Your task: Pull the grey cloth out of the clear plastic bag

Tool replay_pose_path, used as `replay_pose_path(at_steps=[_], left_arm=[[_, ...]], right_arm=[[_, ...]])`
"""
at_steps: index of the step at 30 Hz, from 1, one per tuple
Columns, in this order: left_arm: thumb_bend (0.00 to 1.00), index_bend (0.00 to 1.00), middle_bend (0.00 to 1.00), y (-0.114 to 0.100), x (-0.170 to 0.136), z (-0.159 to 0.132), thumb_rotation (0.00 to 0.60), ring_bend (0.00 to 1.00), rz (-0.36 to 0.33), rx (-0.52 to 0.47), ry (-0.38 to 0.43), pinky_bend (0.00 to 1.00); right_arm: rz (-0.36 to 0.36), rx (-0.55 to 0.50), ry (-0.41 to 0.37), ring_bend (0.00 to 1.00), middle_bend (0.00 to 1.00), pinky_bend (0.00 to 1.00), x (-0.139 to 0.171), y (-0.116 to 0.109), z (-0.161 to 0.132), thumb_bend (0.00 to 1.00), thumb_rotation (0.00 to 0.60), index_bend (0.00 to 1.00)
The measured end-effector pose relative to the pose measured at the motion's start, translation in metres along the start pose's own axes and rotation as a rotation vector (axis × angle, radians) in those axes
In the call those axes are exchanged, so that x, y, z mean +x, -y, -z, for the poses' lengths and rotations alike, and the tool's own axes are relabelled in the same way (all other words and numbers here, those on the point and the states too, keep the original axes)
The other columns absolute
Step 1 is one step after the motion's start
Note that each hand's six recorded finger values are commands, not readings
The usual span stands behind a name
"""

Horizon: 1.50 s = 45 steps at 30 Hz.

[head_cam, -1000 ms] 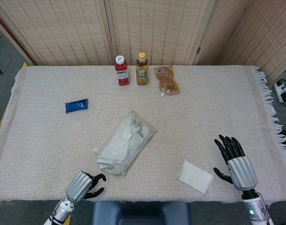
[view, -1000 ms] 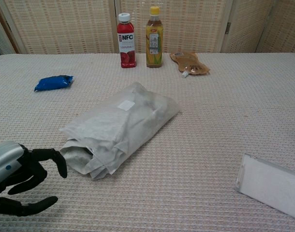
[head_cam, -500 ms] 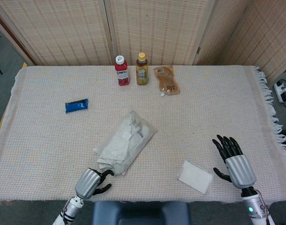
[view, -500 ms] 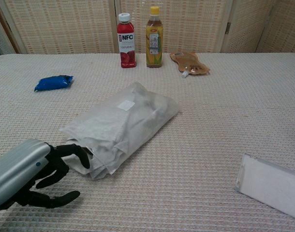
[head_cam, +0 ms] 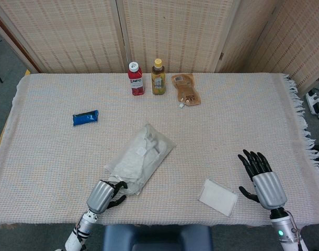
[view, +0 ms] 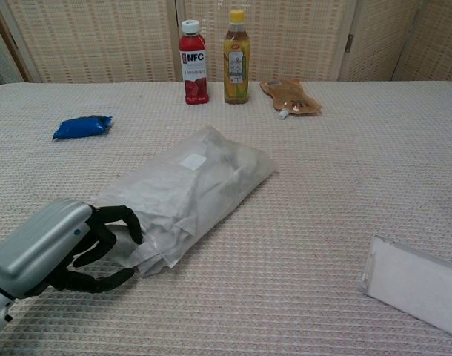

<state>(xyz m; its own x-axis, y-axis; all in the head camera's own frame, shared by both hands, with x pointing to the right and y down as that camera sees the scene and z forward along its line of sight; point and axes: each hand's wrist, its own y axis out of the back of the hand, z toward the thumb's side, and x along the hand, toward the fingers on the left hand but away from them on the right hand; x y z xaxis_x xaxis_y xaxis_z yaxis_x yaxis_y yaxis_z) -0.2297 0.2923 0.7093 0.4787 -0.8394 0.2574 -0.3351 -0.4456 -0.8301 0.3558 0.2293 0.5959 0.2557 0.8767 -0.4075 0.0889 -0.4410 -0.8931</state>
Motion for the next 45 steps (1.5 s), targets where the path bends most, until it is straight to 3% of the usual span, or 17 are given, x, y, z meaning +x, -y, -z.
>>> replay_pose_path(at_steps=[13,30,34,45], left_arm=[[0.27,0.50,1.00,0.009,0.006,0.002,0.600,1.00,0.004,-0.001,-0.018,1.00],[0.49,0.64,1.00,0.016,0.006,-0.005,0.600,1.00,-0.009,-0.030,0.005,1.00],[0.54,0.68,1.00,0.014,0.005,-0.006,0.600,1.00,-0.020,-0.033,0.012,1.00],[0.56,0.70,1.00,-0.002,-0.005,0.004,0.600,1.00,-0.048,-0.029,0.017,1.00]], right_arm=[[0.012,-0.005,0.003,0.00,0.00,0.00,0.002,-0.005,0.002,0.15,0.600,0.00],[0.011,-0.009,0.002,0.00,0.00,0.00,0.004,-0.006,0.002,0.15,0.600,0.00],[0.004,-0.005,0.001,0.00,0.00,0.00,0.003,-0.005,0.002,0.15,0.600,0.00],[-0.025,0.016,-0.008,0.00,0.00,0.00,-0.002,0.008,-0.003,0.15,0.600,0.00]])
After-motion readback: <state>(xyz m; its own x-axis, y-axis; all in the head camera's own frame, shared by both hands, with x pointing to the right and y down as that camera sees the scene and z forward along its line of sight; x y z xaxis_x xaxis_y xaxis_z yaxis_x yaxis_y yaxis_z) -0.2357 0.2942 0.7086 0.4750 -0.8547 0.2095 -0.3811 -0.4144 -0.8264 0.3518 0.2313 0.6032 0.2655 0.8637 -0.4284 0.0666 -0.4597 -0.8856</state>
